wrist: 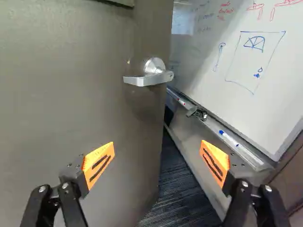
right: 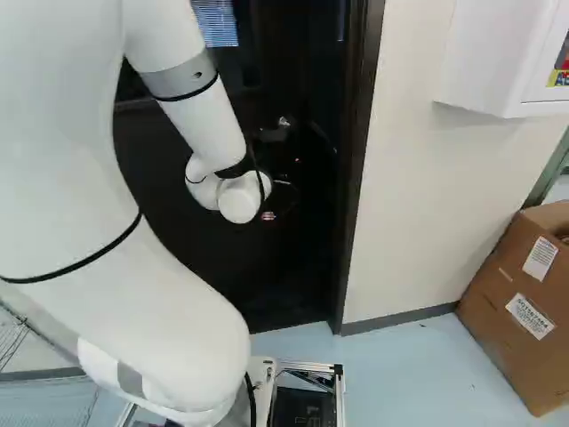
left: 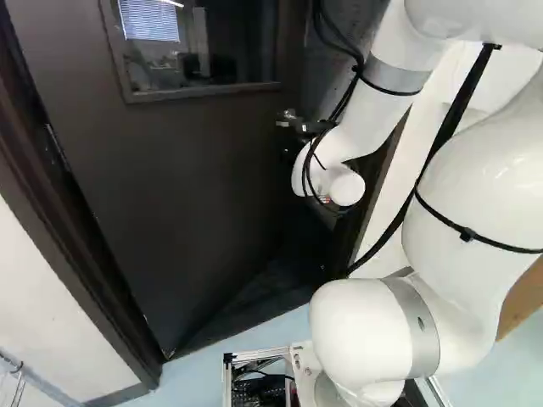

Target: Open the door and move inside

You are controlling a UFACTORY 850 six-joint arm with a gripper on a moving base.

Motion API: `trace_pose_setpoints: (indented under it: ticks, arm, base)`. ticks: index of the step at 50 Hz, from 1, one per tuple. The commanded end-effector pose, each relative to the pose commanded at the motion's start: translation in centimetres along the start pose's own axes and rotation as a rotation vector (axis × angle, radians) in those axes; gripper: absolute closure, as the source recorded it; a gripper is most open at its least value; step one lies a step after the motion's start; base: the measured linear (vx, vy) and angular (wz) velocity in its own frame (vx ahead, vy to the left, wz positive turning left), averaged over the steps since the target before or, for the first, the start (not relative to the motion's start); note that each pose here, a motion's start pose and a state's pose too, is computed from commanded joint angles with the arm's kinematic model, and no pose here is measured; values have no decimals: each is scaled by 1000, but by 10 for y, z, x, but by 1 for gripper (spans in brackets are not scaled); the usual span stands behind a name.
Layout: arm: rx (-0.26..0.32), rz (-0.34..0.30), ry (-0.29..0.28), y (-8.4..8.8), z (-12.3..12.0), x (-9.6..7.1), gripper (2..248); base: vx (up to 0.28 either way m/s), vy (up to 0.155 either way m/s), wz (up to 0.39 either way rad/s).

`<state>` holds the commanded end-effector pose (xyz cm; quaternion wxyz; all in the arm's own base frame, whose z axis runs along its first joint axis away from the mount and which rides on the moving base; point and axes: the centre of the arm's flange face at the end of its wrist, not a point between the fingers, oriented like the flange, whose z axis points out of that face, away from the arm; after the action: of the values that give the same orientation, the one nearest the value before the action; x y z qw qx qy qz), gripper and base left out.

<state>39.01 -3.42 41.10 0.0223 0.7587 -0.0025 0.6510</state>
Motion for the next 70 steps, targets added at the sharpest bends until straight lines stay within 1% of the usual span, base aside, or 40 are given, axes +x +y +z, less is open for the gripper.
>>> trace_pose_setpoints:
  ticks: [34,70]
  arm:
    - [0,0,0,0,0,0,3]
    - [0,0,0,0,0,0,3]
  base:
    - [79,44,-259]
    - [47,89,-18]
